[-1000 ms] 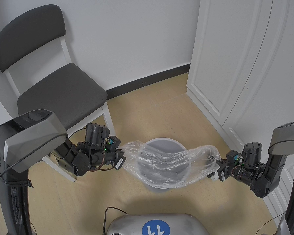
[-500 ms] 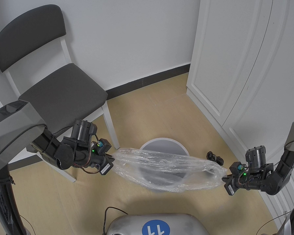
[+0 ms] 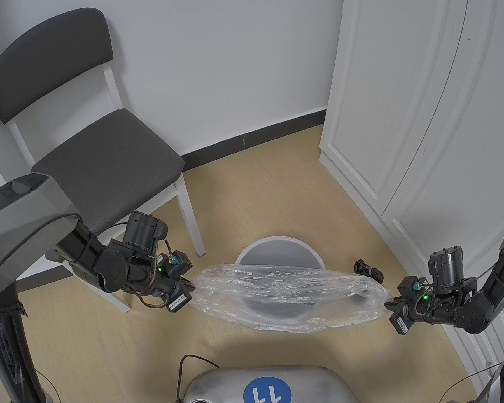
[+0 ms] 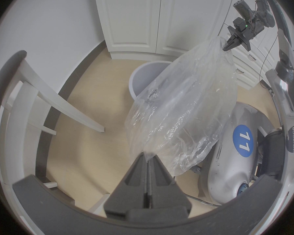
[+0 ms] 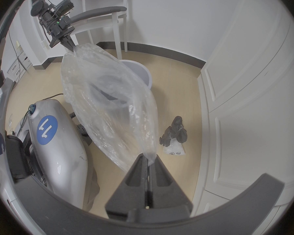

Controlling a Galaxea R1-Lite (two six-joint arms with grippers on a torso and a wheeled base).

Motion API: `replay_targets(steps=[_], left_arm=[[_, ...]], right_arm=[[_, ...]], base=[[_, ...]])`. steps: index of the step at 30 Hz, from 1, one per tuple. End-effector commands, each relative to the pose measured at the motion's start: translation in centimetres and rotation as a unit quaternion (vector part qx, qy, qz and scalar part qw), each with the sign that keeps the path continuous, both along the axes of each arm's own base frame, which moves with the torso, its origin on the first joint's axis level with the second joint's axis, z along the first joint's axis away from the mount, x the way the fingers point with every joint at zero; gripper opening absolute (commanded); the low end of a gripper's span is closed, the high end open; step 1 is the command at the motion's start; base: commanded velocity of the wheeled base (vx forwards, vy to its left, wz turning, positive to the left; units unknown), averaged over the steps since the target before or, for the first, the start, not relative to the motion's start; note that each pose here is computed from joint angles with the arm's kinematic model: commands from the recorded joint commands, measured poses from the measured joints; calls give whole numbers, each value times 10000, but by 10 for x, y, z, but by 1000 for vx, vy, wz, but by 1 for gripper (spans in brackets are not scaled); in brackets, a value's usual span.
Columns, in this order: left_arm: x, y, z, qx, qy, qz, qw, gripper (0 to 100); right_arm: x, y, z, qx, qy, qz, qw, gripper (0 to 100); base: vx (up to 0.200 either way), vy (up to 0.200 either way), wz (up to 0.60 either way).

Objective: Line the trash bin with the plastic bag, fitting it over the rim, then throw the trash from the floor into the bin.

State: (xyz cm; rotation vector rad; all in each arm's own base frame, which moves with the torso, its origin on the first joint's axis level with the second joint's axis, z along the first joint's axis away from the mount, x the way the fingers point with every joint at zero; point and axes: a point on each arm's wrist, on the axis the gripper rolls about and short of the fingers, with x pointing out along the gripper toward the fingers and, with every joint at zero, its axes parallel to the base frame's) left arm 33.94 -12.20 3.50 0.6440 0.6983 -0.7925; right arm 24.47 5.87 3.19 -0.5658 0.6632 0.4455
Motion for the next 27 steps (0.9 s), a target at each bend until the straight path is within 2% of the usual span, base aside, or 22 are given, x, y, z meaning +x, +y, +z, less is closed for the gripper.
replay_targets(steps=[1, 8, 10, 14, 18, 20, 22, 24, 26, 27], left_arm=[[5, -6, -22, 79, 247, -47, 9997, 0], [13, -13, -39, 71, 420, 73, 9991, 0], [17, -18, -39, -49, 470, 268, 9985, 0], [22, -23, -41, -102, 472, 573, 9972, 0], [28, -26, -43, -86, 383, 731, 9965, 0], [33, -28, -39, -269, 287, 911, 9951, 0], [36, -29, -38, -412, 213, 1014, 9938, 0], [39, -30, -36, -529, 119, 1075, 9927, 0], [47, -33, -33, -909, -195, 1253, 9878, 0], [47, -33, -33, -909, -195, 1253, 9878, 0]], right_arm=[[1, 3, -9, -64, 177, 61, 9998, 0], [8, 10, -31, -150, 511, 158, 9985, 0], [14, 12, -38, -140, 578, 130, 9981, 0], [24, 12, -49, -108, 668, -29, 9977, 0], [37, 17, -56, 158, 674, -317, 9971, 0], [46, 20, -61, 378, 669, -634, 9950, 0], [51, 23, -64, 492, 676, -760, 9936, 0], [53, 26, -66, 552, 679, -778, 9931, 0], [58, 31, -70, 692, 589, -817, 9925, 0], [58, 31, -70, 692, 589, -817, 9925, 0]], base=[[0, 0, 0], [0, 0, 0], [0, 0, 0], [0, 0, 0], [0, 0, 0], [0, 0, 0], [0, 0, 0], [0, 0, 0], [0, 0, 0], [0, 0, 0]])
